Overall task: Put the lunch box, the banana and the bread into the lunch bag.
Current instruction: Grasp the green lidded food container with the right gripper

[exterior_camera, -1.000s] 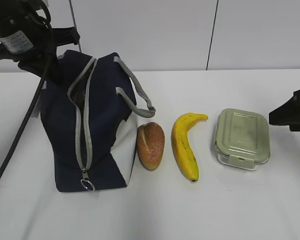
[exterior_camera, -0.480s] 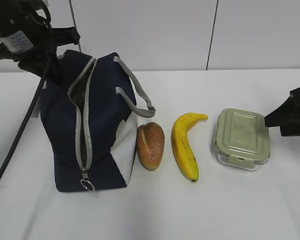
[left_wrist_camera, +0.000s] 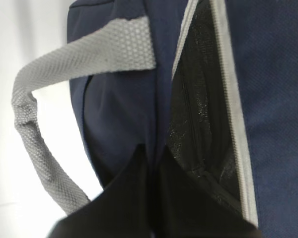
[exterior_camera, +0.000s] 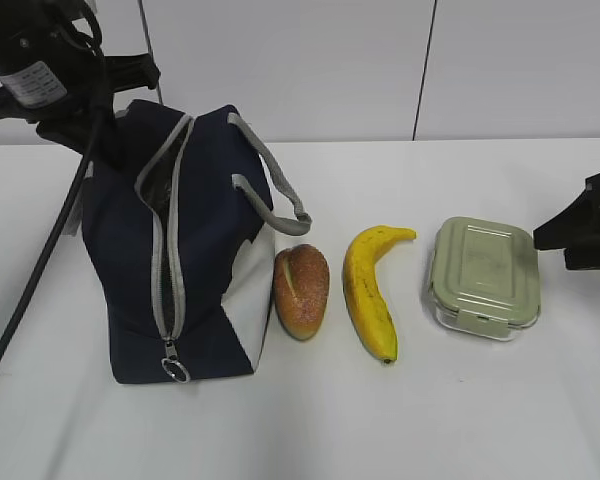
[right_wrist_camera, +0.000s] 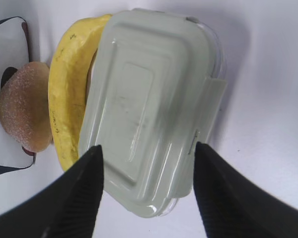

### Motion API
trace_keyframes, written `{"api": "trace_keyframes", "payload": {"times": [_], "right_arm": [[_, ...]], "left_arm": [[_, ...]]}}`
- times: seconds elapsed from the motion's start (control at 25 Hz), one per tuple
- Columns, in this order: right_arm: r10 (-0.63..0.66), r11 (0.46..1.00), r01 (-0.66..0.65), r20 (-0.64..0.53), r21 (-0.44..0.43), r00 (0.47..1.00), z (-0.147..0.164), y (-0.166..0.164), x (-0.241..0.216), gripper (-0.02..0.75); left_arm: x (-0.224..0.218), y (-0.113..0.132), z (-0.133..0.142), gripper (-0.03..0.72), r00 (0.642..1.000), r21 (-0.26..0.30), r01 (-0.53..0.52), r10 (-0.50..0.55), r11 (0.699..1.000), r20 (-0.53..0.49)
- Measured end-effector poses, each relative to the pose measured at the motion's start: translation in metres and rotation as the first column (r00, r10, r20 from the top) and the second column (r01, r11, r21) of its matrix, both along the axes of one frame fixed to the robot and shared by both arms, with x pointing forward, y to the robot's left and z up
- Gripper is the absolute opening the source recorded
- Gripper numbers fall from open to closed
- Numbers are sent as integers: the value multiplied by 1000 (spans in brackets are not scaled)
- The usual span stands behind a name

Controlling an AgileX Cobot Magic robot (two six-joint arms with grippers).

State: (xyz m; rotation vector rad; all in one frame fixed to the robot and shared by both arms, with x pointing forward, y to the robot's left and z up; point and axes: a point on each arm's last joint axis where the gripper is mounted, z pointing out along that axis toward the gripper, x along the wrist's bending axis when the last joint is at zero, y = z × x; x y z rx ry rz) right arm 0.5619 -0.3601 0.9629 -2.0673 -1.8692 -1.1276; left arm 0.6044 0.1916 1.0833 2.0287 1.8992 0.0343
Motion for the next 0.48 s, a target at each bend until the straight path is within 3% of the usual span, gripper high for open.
{"api": "trace_keyframes", "payload": {"times": [0.16,0.36,0.48], "right_arm": [[-6,1000,7,-27,16,1000,-10,-1,2,449],[-26,998,30,-75,52,997,-29,-2,8,601],[-45,996,50,-72,73,996,-32,-3,13,643]], "left_arm": [[0,0,0,-1,1000,0,0,0,1000,1],[0,0,0,-1,1000,1,0,0,1000,1],[0,0,0,-1,1000,1,0,0,1000,1]]}}
